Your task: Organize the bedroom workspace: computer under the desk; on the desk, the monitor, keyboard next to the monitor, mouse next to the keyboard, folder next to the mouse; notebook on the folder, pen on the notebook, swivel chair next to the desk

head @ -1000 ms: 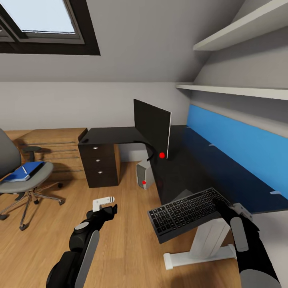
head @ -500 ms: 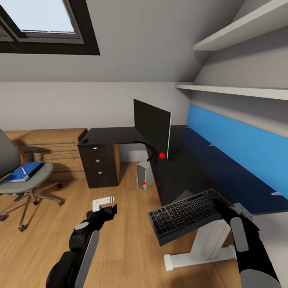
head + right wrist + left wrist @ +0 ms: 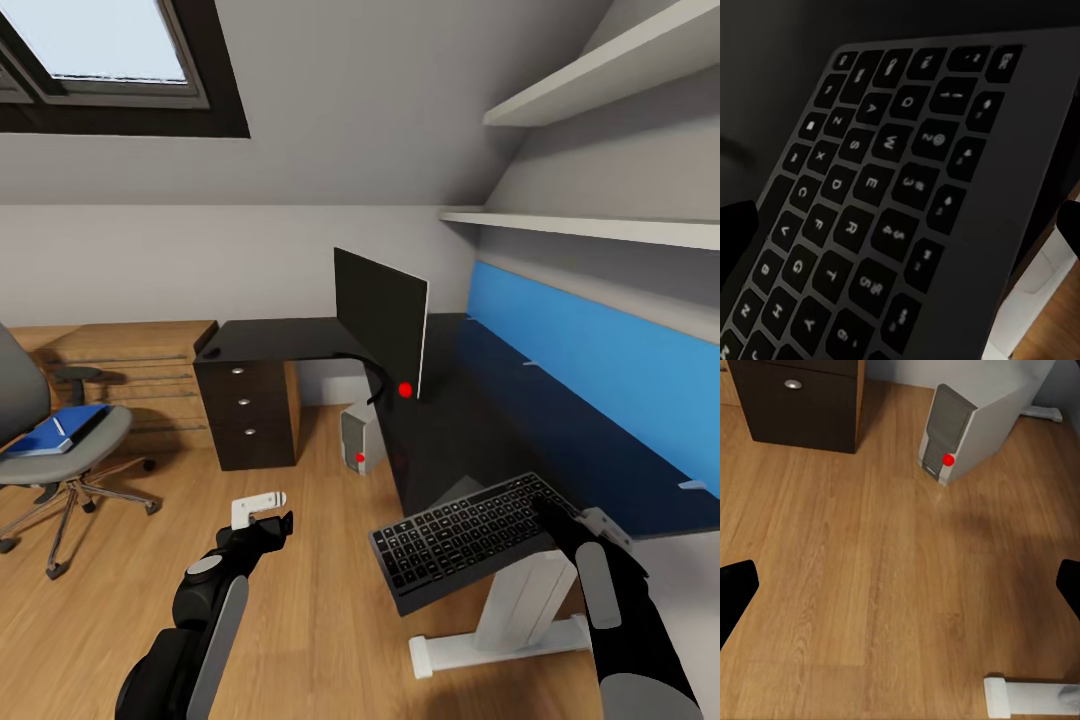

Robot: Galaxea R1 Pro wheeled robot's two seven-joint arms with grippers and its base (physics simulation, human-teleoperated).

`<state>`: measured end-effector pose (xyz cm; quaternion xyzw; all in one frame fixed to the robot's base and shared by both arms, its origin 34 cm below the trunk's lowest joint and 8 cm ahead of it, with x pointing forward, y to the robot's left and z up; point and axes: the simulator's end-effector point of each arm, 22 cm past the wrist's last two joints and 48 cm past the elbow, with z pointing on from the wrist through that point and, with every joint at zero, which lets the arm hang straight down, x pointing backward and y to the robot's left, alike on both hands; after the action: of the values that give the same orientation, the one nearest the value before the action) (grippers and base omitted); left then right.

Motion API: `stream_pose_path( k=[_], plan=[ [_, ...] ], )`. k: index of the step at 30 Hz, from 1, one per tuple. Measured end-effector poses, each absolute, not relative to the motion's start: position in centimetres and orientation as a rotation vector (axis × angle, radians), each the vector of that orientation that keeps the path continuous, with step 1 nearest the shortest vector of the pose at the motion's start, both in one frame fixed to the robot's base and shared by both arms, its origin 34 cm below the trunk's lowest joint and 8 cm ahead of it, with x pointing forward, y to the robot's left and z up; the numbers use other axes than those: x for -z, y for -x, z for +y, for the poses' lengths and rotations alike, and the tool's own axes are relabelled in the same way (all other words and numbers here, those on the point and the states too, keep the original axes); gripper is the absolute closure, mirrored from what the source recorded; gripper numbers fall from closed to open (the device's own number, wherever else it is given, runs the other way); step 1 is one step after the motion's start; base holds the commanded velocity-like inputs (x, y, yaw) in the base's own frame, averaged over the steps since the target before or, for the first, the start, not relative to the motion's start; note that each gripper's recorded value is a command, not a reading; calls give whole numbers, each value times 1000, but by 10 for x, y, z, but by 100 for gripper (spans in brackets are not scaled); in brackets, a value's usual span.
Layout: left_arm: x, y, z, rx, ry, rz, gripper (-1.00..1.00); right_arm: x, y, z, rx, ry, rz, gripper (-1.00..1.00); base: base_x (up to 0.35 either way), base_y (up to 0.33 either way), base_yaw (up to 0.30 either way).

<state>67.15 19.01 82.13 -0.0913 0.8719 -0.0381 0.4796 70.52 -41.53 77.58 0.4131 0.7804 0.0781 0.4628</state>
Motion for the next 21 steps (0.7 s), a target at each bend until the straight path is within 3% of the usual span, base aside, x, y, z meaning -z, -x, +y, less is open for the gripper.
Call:
stream_pose_path(
  k=[21],
  plan=[
    [-822, -671, 190, 93, 224, 2127, -100, -776, -705, -415, -193, -1017, 1918, -100, 58, 0, 0]
  ],
)
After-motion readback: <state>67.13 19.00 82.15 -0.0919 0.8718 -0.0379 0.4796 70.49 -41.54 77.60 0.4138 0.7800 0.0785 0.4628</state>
